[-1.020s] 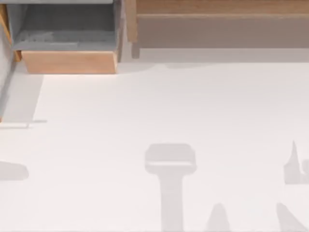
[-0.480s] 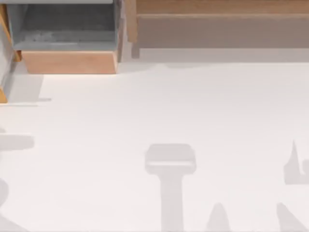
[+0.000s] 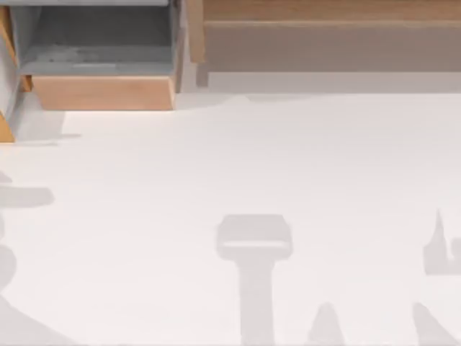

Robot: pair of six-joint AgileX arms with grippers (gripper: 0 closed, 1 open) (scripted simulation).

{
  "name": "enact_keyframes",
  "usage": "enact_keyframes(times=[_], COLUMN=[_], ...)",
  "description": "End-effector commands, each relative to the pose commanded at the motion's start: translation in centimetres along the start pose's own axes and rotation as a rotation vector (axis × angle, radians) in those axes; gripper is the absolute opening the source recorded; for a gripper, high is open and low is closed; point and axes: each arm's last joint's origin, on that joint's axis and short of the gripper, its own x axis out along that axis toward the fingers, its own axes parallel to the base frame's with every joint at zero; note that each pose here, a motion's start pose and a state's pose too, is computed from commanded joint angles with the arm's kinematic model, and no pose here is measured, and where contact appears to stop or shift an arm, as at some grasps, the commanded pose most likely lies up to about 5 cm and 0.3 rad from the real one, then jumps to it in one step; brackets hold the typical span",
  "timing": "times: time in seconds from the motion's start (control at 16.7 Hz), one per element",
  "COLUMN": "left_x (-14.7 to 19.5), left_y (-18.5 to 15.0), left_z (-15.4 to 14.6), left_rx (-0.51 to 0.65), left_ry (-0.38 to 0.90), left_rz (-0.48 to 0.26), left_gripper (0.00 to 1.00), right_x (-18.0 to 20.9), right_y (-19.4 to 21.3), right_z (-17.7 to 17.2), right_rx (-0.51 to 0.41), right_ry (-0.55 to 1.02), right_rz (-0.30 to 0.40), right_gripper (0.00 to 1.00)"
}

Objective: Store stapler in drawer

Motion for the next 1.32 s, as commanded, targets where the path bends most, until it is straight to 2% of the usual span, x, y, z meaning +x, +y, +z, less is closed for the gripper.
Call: enact_keyframes(times=[0.24, 0.66, 1.14, 1.32], left_x=[3.8, 4.5, 9.9, 10.5], left_y=[0.5, 0.3, 0.5, 0.5], left_z=[0.0, 0.0, -0.1, 0.0], left_rx=[0.012, 0.004, 0.005, 0.004], left_ry=[-0.001, 0.001, 0.004, 0.003], left_rz=[0.013, 0.002, 0.005, 0.004], left_gripper=[0.00, 0.00, 0.00, 0.00], right_x=[0.0, 0.0, 0.0, 0.0], right_y=[0.0, 0.0, 0.0, 0.0], right_z=[0.0, 0.0, 0.0, 0.0], right_rx=[0.000, 0.000, 0.000, 0.000], right_ry=[0.000, 0.000, 0.000, 0.000], right_rz=[0.000, 0.000, 0.000, 0.000], right_gripper=[1.00, 1.00, 1.00, 1.00])
